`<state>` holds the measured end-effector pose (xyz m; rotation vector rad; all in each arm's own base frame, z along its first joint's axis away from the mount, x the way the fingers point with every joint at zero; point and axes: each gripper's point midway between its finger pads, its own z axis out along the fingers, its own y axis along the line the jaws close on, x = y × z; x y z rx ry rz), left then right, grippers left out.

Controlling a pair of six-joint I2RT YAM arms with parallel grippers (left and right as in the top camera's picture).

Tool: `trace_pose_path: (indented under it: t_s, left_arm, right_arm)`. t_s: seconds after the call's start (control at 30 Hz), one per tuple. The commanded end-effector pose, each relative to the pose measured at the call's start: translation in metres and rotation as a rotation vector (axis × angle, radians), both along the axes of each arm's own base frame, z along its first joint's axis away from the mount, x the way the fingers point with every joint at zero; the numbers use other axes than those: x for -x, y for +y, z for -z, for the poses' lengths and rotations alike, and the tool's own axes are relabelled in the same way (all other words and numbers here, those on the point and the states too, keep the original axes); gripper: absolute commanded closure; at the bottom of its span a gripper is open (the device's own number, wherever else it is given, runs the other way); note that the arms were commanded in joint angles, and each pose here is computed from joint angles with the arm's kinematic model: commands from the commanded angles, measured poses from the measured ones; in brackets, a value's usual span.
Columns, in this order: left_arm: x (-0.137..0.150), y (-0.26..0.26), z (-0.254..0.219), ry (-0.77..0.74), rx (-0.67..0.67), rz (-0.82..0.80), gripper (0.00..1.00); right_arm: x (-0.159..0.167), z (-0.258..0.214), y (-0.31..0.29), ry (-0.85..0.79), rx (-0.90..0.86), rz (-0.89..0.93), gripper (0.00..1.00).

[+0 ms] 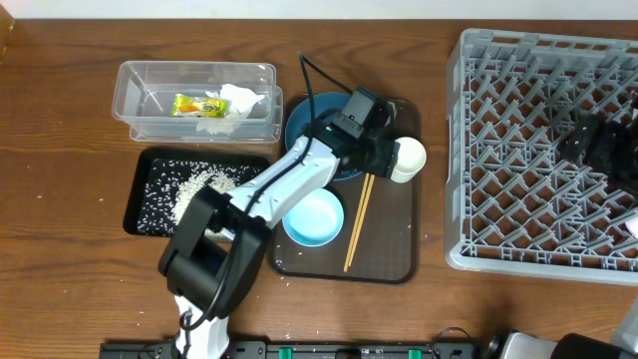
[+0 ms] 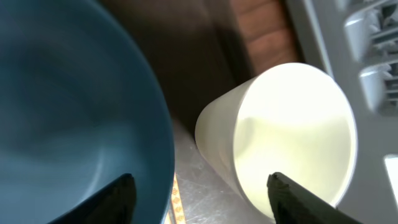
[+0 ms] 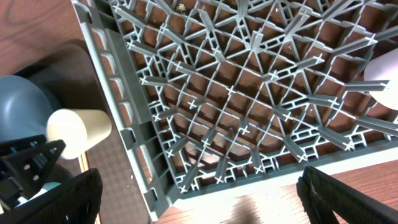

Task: Sort waste into correct bins and load items into the dishwasher rack
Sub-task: 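Grasp the white cup with the left gripper and lift it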

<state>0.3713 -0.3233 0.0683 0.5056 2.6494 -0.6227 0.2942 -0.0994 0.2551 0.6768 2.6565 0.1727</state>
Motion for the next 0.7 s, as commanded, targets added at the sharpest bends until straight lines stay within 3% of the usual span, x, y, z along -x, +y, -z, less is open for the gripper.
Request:
trace_pose_path:
  t_s: [0.0,0.13,0.23,0.37,0.53,0.67]
  left_arm:
    - [0.005,-0.002,0.009,0.031,-0.017,-0.008,0.53]
    - [0.012,0.004,0.01,0.061,-0.04,-0.009,0.85]
    - [0.014,0.012,-0.001,0.067,-0.043,-0.02,0.94]
    - [0.017,0.028,-0.036,0.082,0.001,-0.068,0.94]
    - [0.021,0.049,-0.097,0.098,0.168,-0.08,0.94]
    - [0.026,0.061,-0.142,0.143,0.37,-0.039,0.94]
  right_arm:
    - [0.0,0.0,0.001,0.001,0.008,-0.011,0.01]
    - [0.0,0.0,0.001,0.002,0.008,-0.011,0.01]
    - [0.0,0.0,0.0,-0.001,0.009,-0.011,0.01]
    - [-0.003,0.0,-0.001,-0.009,0.013,-0.011,0.01]
    - [-0.006,0.004,0.003,-0.015,0.003,-0.054,0.01]
    - [-0.019,0.0,0.039,-0.125,-0.126,-0.27,0.01]
